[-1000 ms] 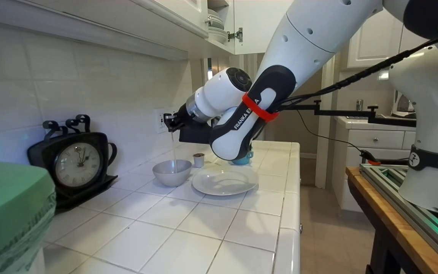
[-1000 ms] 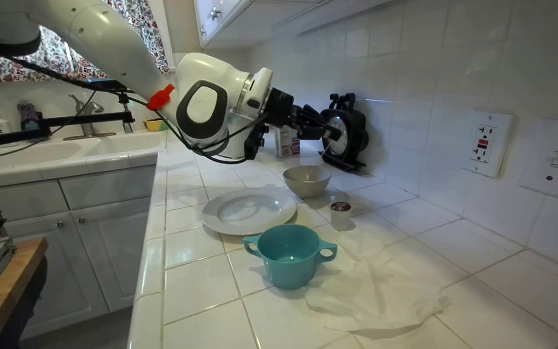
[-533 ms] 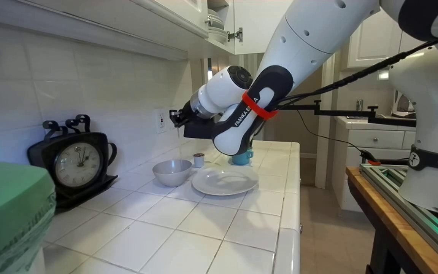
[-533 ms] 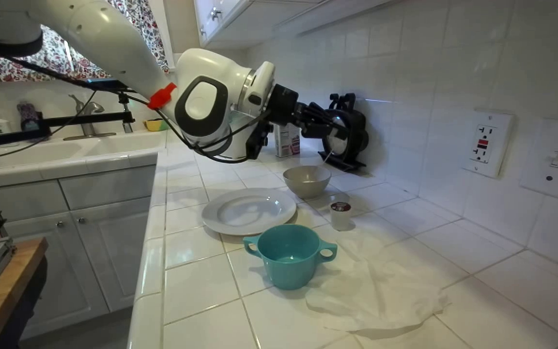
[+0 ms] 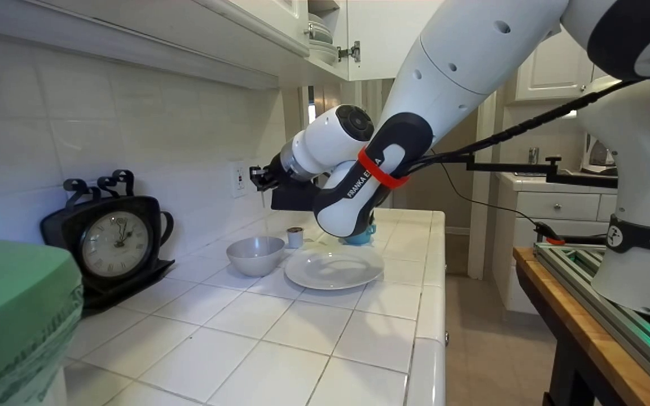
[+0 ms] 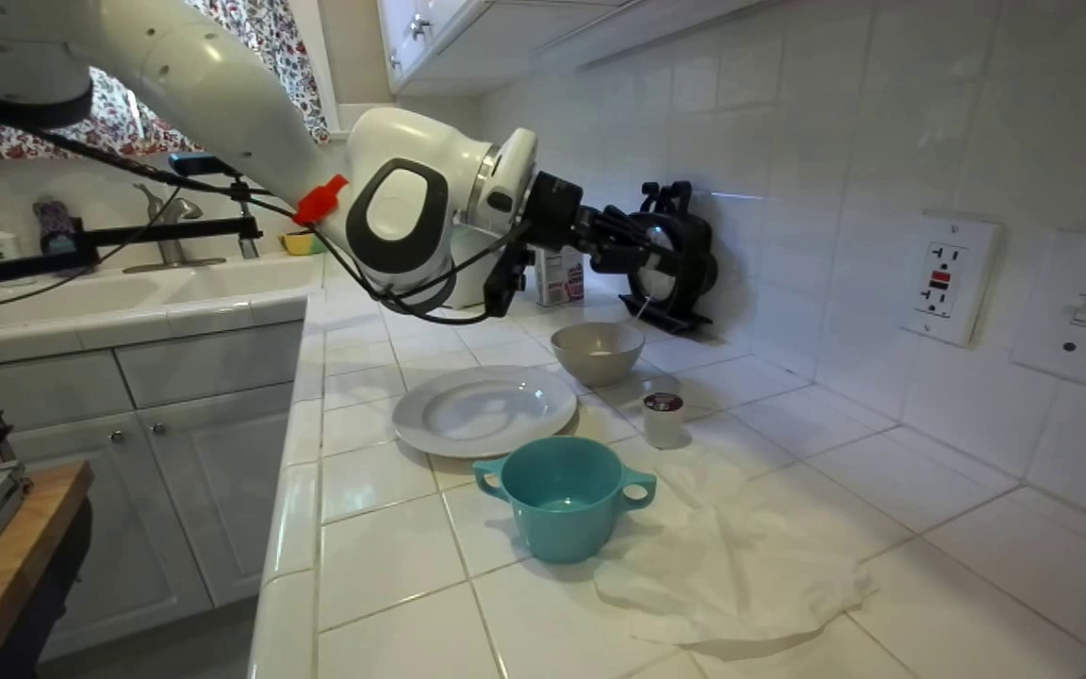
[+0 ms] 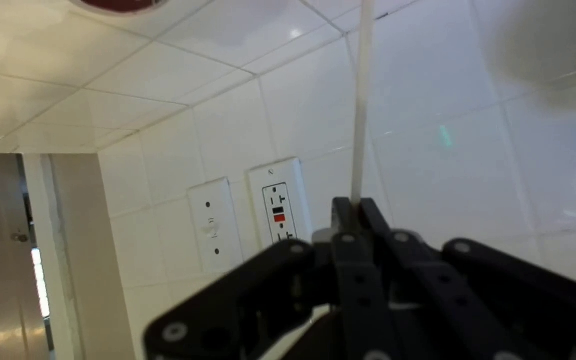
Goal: Use the stirrer on the plate to stir the contents in the bowl then place it back on the plate
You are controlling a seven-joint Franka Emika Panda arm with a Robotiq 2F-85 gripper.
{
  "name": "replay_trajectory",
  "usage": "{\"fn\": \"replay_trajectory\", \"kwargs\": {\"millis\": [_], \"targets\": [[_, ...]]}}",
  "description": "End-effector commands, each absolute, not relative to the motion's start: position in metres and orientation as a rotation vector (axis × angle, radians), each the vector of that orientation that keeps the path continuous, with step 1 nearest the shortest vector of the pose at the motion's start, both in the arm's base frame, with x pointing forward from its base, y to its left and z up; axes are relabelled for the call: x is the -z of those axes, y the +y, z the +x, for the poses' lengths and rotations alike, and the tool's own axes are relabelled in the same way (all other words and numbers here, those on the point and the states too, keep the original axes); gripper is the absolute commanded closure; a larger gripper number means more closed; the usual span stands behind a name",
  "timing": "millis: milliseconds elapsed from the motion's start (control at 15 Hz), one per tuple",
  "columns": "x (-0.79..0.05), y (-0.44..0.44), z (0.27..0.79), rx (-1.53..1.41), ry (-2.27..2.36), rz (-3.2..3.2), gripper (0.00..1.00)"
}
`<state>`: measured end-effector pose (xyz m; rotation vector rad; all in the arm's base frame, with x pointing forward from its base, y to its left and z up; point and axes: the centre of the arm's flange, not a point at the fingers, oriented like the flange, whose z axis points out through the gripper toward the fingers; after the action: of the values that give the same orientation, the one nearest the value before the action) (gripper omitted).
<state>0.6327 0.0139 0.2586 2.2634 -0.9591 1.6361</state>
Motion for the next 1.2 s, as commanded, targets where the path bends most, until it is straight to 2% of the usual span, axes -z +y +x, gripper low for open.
{"fn": "replay_trajectory", "kwargs": {"millis": [0,1133], "targets": [[-0.255,0.019,0.639,-1.722,-0.947,2.234,0.99],[-0.271,0.025,0.624,-1.698,-1.059,2.307,0.99]]}}
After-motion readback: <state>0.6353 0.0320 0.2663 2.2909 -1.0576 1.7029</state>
